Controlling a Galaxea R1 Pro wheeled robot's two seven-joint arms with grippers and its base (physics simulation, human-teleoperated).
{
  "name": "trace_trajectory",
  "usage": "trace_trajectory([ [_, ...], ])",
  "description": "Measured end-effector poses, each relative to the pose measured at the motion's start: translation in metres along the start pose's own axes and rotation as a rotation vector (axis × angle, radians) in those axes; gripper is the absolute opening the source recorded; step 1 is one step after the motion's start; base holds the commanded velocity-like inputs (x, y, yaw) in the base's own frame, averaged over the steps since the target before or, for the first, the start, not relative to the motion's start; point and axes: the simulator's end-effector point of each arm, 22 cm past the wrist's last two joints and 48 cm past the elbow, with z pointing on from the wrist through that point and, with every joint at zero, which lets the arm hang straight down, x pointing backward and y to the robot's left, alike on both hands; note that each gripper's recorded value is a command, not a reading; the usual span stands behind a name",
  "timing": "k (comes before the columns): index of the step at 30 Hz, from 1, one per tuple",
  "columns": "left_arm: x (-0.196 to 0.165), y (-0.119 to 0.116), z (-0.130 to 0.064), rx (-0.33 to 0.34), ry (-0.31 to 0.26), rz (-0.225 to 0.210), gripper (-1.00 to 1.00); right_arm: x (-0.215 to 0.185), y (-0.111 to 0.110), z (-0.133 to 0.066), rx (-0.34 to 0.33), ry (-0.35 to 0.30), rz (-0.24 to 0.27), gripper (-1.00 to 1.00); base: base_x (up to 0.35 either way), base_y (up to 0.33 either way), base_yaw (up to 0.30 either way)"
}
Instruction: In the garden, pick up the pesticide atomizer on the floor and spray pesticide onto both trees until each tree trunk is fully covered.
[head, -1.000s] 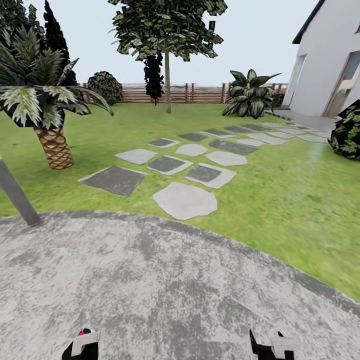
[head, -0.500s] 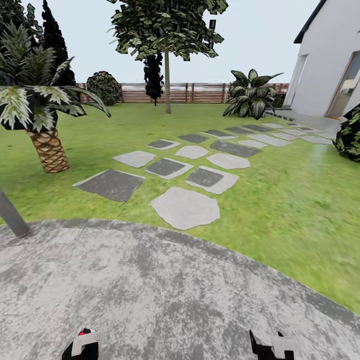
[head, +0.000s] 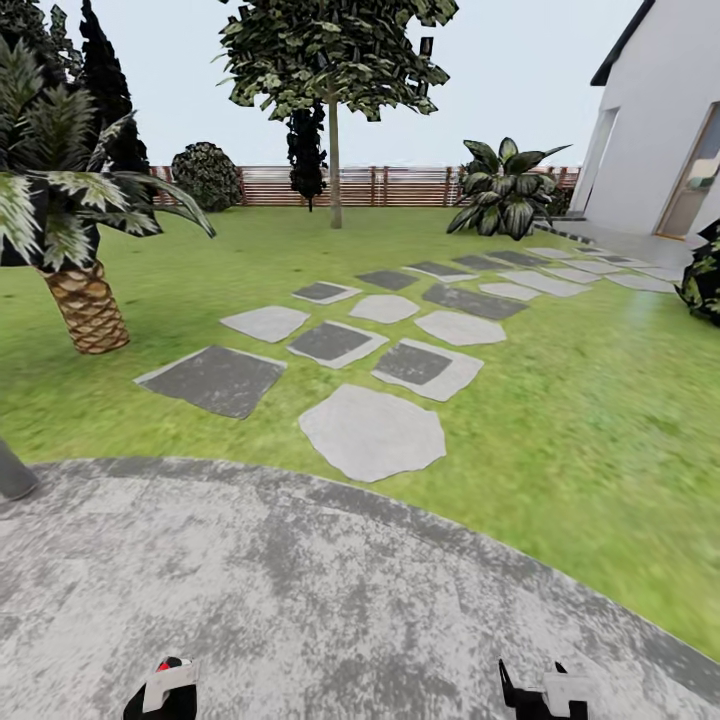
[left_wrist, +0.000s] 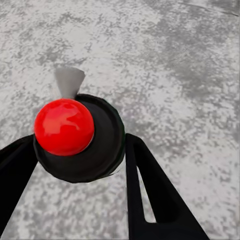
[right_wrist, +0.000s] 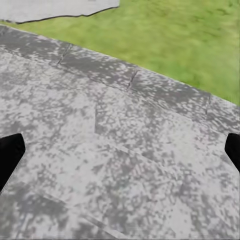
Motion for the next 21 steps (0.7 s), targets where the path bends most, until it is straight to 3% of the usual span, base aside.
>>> trace_trajectory([
  [21, 0.0000, -0.0006, 0.0000, 0.001, 0.000, 0.001, -1.00, 0.0005, 0.0006, -0.0002, -0.002, 0.001, -0.002, 1.00, 0.338, 0.000, 0.000],
])
